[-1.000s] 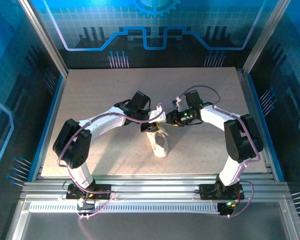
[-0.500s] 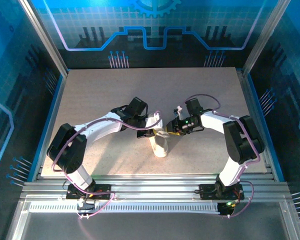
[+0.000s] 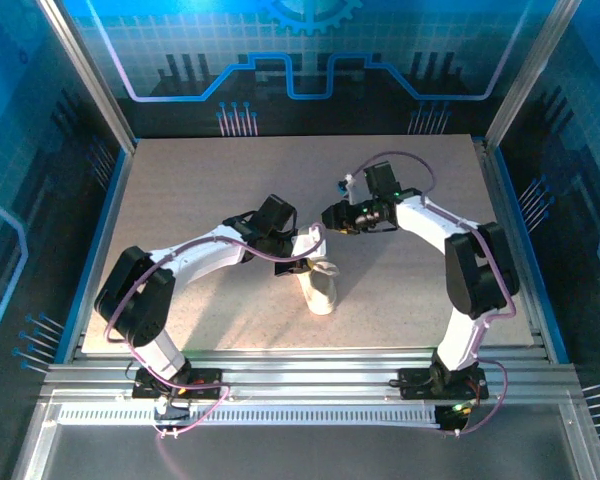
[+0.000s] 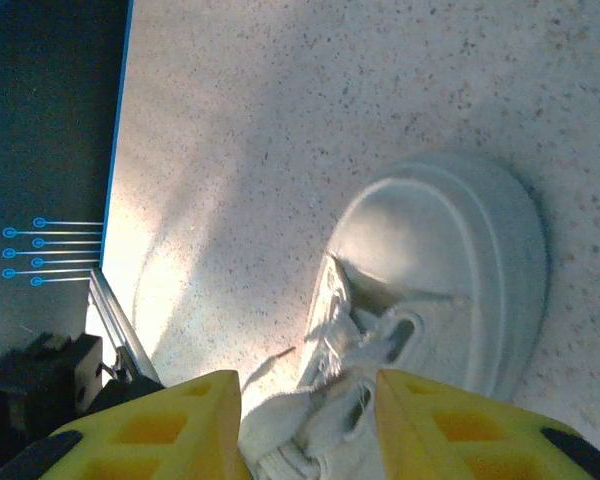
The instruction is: Tie the shoes
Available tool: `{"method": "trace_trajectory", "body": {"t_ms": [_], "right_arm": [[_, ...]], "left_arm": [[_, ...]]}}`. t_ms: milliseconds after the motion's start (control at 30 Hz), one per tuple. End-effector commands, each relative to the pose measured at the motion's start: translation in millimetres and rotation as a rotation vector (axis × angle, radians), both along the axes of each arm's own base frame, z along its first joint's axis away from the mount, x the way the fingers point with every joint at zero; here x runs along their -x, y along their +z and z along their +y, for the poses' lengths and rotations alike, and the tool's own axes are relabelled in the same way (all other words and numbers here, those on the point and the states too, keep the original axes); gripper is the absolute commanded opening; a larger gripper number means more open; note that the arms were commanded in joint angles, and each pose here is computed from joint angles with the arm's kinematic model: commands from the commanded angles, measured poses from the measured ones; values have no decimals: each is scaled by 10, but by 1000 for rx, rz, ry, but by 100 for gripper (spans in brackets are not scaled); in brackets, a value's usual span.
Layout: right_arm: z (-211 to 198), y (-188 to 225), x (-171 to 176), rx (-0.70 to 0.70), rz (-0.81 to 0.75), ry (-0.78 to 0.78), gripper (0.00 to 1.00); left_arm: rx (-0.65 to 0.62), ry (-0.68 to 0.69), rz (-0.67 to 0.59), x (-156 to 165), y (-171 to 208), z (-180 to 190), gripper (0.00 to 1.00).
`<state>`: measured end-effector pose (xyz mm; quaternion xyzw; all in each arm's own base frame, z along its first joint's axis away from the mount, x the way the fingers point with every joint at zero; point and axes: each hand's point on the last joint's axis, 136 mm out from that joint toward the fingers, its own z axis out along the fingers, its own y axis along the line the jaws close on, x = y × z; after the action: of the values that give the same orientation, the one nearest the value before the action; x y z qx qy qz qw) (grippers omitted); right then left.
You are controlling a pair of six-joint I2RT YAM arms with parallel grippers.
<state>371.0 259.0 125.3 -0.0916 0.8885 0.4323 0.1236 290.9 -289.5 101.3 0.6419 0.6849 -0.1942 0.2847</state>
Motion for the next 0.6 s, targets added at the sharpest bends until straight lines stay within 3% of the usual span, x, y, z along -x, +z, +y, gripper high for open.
{"method": "trace_trajectory", "body": {"t_ms": [0,567], "right_arm": [[152,-122,163,21,93,61,40],[265,-334,476,184,204,90,38]], "left_arm": [[-7,-31,-2,37,-64,-32,15],[-7,-42,18,145,-103,-6,11]]}}
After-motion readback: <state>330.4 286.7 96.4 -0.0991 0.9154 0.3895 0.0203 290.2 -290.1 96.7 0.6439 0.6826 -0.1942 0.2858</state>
